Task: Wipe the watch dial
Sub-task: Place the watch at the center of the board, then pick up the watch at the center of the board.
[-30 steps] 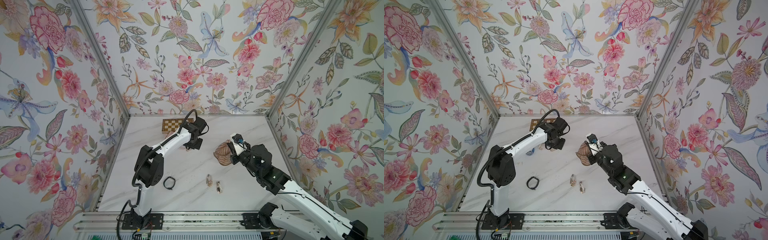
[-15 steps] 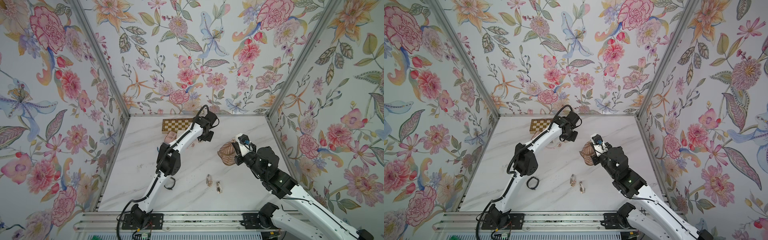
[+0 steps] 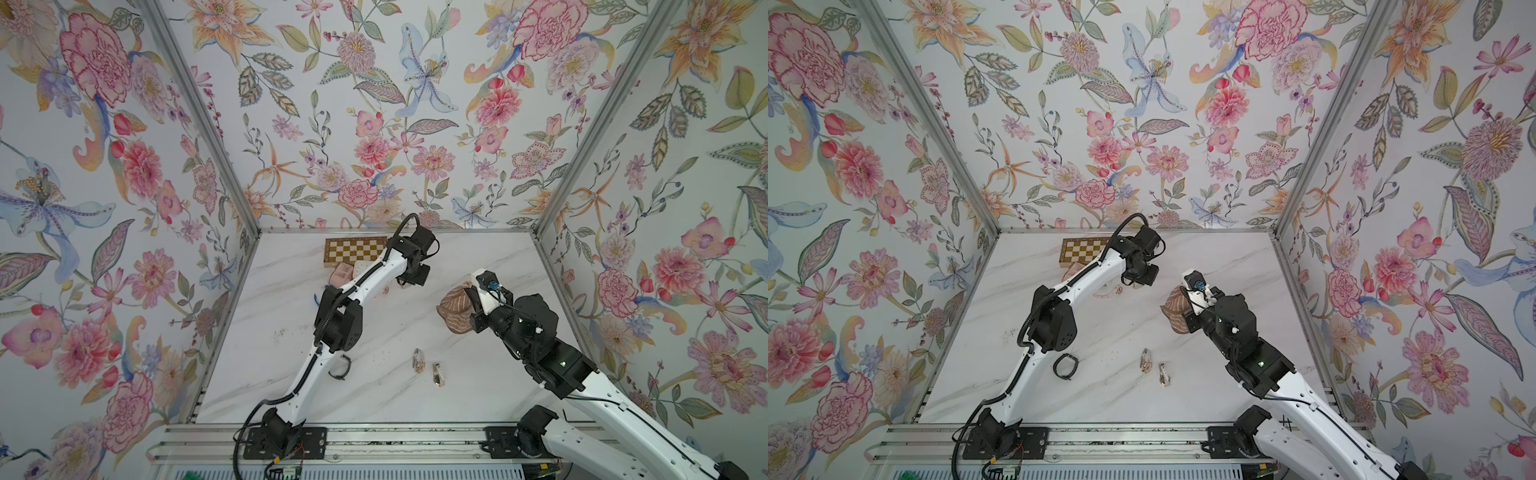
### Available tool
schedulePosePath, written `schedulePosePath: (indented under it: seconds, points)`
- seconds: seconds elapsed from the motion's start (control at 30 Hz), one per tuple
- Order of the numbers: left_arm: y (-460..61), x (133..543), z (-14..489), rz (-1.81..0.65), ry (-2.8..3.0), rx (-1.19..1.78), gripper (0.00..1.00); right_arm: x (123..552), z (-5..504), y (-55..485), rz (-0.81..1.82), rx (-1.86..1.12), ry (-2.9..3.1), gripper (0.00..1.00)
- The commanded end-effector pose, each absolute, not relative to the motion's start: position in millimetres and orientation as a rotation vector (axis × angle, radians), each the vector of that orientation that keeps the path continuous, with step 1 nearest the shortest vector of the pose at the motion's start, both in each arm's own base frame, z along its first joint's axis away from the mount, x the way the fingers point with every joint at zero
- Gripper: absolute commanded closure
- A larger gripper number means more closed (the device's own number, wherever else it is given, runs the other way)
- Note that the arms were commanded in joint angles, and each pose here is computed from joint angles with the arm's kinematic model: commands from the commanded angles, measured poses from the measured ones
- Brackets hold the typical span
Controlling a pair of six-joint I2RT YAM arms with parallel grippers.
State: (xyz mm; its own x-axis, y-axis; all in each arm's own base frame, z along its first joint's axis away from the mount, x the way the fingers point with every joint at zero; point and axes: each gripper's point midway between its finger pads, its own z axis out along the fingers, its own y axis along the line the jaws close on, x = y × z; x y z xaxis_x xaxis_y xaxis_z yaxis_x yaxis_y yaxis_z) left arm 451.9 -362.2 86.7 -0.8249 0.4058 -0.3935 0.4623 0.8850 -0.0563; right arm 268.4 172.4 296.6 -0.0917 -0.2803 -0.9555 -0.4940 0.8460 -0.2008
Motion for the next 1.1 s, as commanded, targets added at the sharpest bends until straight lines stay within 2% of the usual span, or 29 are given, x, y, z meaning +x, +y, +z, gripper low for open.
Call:
schedulePosePath:
  seconds: [0.0, 0.4, 0.47, 0.5, 0.53, 0.67, 0.77, 0.93, 1.07]
  points:
    - [-375, 446, 77, -0.265, 2.680, 0.701, 1.00, 265, 296, 170, 0.215, -0.597, 1.687, 1.00]
    - [-356, 435, 35, -0.141, 2.791, 0.749, 0.94, 266, 293, 175, 0.232, -0.611, 1.692, 1.00]
    - [-355, 437, 37, -0.138, 2.784, 0.747, 0.87, 266, 293, 175, 0.236, -0.609, 1.693, 1.00]
    - [-355, 438, 41, -0.138, 2.773, 0.747, 0.79, 266, 292, 175, 0.239, -0.608, 1.694, 1.00]
    - [-356, 440, 45, -0.141, 2.761, 0.748, 0.70, 266, 292, 176, 0.242, -0.608, 1.694, 1.00]
    - [-361, 445, 72, -0.183, 2.695, 0.747, 0.47, 268, 292, 180, 0.258, -0.607, 1.698, 1.00]
    - [-362, 448, 105, -0.212, 2.628, 0.723, 0.35, 269, 293, 182, 0.269, -0.602, 1.701, 1.00]
    - [-351, 435, 171, -0.288, 2.508, 0.633, 0.33, 271, 295, 186, 0.294, -0.594, 1.704, 1.00]
    - [-323, 401, 201, -0.367, 2.468, 0.502, 0.36, 271, 294, 190, 0.315, -0.599, 1.707, 1.00]
